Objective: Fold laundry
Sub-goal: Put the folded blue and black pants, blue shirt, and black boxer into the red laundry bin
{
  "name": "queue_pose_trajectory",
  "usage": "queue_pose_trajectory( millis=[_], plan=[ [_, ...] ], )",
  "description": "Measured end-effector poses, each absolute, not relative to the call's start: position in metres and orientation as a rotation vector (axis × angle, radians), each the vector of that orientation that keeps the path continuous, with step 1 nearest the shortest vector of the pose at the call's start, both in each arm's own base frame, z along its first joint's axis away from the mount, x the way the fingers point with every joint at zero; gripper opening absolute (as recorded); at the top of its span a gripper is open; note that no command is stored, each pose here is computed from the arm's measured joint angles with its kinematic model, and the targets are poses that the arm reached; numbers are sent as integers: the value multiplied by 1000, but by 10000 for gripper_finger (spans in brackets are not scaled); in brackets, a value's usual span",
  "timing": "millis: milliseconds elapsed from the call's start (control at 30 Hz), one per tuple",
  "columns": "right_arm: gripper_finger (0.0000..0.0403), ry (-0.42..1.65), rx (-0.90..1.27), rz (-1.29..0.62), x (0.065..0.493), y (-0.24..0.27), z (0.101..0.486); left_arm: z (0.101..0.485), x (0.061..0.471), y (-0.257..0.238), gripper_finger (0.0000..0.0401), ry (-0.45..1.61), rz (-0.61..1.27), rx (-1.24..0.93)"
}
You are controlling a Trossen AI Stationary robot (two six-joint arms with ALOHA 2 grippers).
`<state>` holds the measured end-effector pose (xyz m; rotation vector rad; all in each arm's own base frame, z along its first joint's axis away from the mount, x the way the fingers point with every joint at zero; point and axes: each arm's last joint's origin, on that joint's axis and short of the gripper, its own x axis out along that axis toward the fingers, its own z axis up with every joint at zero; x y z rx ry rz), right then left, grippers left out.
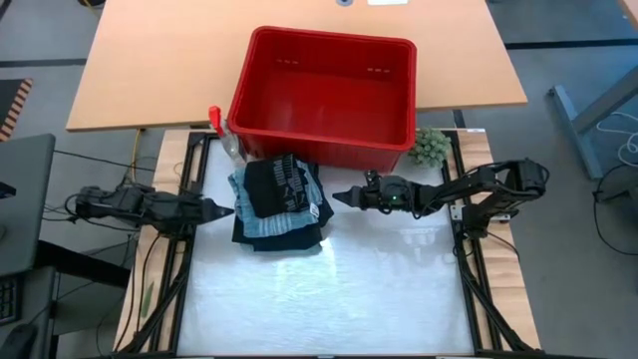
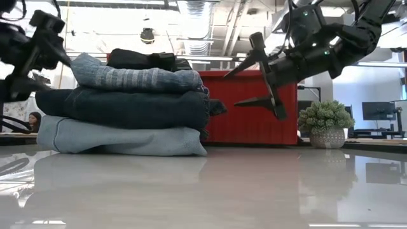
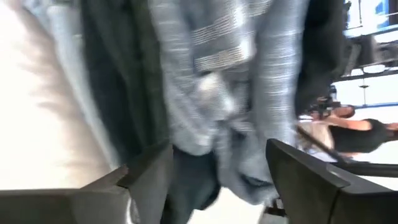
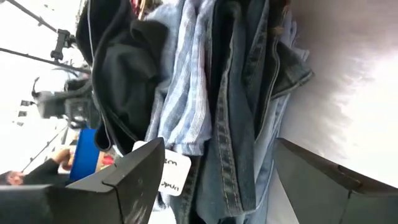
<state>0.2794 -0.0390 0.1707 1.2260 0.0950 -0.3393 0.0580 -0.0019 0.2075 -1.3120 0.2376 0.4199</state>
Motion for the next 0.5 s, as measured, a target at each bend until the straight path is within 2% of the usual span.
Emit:
queue_pose_trajectory(
  millis=[233, 500],
  plan=[
    [325, 63, 1220, -385, 279, -41, 171, 181, 65, -5, 288, 339, 424, -1234],
    [325, 96, 1209, -399, 279, -35, 168, 173, 71, -6, 294, 356, 364, -1123]
  ],
)
